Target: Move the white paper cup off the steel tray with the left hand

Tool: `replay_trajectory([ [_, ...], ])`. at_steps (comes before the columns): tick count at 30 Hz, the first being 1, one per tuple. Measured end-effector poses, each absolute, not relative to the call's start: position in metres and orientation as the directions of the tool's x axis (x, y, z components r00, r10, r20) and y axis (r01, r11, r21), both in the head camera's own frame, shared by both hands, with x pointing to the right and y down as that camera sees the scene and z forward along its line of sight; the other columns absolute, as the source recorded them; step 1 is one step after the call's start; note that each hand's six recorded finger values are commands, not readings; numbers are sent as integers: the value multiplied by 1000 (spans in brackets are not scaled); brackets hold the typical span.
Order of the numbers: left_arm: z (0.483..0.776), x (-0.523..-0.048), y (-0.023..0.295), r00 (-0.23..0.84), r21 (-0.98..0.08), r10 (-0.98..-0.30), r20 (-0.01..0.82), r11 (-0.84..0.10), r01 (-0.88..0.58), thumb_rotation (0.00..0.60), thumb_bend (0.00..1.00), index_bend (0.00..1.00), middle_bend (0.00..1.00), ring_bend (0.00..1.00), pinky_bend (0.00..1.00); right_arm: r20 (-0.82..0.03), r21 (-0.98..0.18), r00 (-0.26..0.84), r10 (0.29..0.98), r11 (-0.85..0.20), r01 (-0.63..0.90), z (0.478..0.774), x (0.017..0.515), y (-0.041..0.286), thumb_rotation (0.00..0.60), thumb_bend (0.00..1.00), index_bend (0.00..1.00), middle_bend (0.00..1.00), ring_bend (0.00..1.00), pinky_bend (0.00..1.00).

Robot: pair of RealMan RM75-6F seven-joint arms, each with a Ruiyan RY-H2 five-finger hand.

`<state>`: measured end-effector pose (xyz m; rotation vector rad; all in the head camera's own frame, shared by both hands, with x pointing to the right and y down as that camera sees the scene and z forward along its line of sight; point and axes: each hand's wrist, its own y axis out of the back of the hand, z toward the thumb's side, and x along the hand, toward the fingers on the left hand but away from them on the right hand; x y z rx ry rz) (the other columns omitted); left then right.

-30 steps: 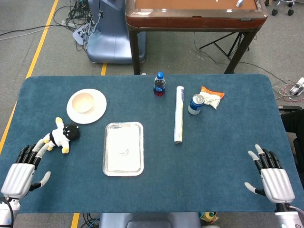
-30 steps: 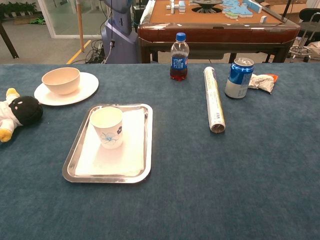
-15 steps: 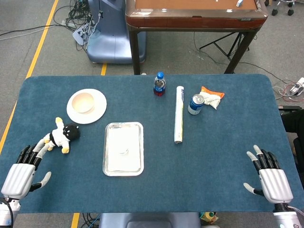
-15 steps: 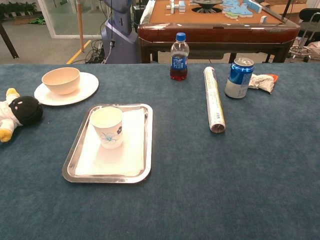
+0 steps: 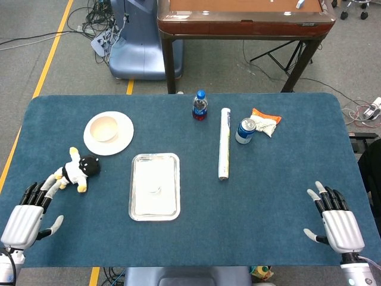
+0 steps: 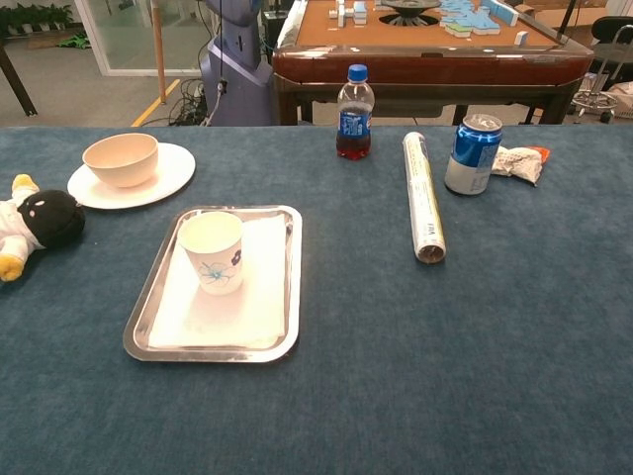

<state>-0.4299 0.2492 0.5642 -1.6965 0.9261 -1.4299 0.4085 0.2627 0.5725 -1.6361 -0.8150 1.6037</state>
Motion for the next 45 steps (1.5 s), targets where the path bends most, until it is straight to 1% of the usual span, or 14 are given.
replay_trajectory([
  [7, 582, -410, 250, 174, -848, -840, 514, -528, -42, 600, 319, 139, 0, 0, 0, -562, -827, 25, 827, -562, -21, 572, 413, 261, 600, 200, 0, 0, 0, 0],
  [17, 609, -363, 240, 278, -825, -780, 560, -557, 99, 600, 319, 182, 0, 0, 0, -591, -806, 2, 806, -591, -20, 582, 420, 256, 600, 200, 0, 0, 0, 0],
  [24, 621, -325, 222, 352, -820, -749, 562, -560, 117, 600, 319, 208, 0, 0, 0, -588, -809, -12, 808, -588, -3, 581, 424, 252, 600, 200, 0, 0, 0, 0],
  [36, 638, -277, 182, 409, -804, -708, 576, -580, 128, 600, 319, 209, 0, 0, 0, -613, -790, -32, 789, -613, 12, 589, 429, 246, 600, 200, 0, 0, 0, 0],
  [45, 648, -250, 176, 435, -786, -677, 593, -603, 132, 600, 319, 230, 0, 0, 0, -629, -777, -46, 776, -628, 31, 593, 435, 242, 600, 200, 0, 0, 0, 0],
])
